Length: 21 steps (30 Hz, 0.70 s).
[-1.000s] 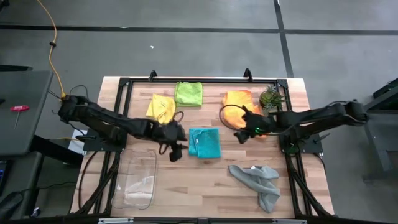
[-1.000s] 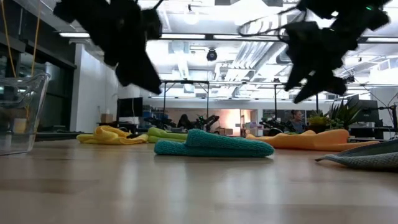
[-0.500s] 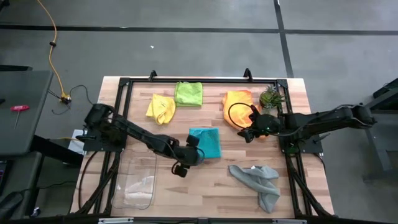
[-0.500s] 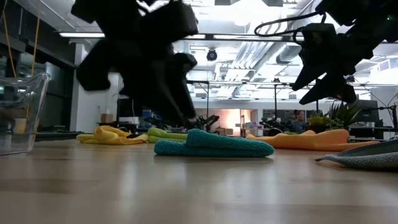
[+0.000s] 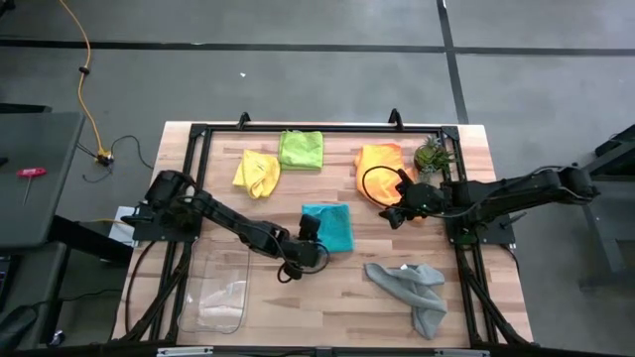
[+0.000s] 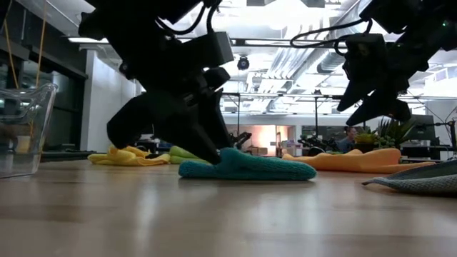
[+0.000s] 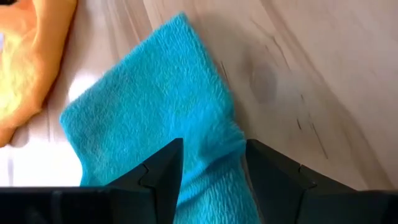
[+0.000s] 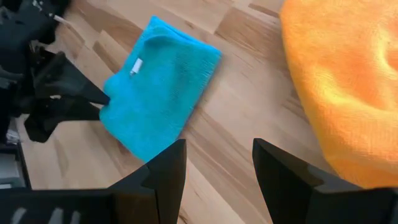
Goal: Fold microfiber towels
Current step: Fold the blue microfiber towel
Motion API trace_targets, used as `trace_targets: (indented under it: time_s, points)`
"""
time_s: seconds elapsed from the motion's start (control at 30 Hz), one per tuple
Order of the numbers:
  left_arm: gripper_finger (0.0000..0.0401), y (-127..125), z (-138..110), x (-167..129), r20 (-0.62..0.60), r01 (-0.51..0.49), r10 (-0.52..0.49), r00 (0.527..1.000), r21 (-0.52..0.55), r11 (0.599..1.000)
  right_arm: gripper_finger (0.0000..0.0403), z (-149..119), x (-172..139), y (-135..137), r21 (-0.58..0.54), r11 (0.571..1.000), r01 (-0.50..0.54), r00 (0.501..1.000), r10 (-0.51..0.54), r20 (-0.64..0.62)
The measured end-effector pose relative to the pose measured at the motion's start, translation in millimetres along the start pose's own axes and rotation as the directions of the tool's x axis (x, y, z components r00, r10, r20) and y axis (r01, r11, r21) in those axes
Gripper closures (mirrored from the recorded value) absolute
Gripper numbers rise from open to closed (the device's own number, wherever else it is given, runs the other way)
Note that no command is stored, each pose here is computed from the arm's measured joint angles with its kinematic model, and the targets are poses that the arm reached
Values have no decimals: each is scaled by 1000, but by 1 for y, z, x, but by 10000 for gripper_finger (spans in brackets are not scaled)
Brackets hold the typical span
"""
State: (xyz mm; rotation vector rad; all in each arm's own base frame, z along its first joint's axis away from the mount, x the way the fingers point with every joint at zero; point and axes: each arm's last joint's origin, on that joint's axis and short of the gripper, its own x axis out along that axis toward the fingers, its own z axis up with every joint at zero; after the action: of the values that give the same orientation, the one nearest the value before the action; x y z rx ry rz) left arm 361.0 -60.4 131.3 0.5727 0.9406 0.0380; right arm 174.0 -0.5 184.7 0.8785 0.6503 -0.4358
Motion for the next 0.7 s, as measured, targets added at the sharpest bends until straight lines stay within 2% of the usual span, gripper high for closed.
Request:
trace_targets:
  time_s: [0.53, 0.7]
  points:
    - [236, -1, 1, -1, 25, 69, -69, 997, -1, 998, 226, 0, 0, 0, 2, 1000, 1, 1000, -1, 0]
    - [236, -3, -4, 10, 2, 77, -77, 997, -14, 997, 226, 0, 0, 0, 1, 1000, 1, 1000, -1, 0]
